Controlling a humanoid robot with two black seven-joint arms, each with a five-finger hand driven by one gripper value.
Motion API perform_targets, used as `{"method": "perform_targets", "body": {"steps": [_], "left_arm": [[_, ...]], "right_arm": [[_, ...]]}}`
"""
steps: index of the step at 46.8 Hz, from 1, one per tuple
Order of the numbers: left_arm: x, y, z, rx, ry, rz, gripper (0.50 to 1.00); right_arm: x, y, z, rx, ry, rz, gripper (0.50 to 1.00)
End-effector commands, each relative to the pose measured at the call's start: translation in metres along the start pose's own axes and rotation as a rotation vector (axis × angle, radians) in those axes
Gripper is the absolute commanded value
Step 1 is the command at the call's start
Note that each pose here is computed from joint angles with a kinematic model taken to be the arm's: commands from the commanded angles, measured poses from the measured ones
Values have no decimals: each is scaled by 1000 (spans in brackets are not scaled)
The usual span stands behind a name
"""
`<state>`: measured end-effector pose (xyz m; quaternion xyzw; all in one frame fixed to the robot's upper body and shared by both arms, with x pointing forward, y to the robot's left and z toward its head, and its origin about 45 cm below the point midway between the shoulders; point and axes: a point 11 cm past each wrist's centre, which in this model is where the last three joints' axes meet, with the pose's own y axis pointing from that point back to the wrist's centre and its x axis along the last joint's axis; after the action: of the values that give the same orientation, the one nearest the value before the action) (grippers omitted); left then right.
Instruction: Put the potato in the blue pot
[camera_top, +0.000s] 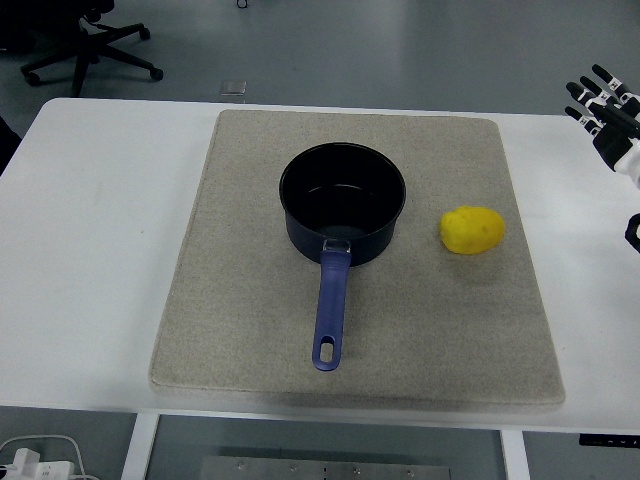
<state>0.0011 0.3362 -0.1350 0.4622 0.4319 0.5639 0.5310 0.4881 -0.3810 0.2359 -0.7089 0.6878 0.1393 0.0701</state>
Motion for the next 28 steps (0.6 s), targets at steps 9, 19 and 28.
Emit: {"method": "perform_targets", "body": {"steps": [9,19,28], "left_arm": [[0,0,0,2,-1,0,994],[0,0,0,2,-1,-1,994],[0,0,0,2,-1,0,994]], "right_arm": [[2,1,-15,134,16,12,930],[2,2,-14,135,56,31,930],[-9,9,-33,127,173,-70,930]]}}
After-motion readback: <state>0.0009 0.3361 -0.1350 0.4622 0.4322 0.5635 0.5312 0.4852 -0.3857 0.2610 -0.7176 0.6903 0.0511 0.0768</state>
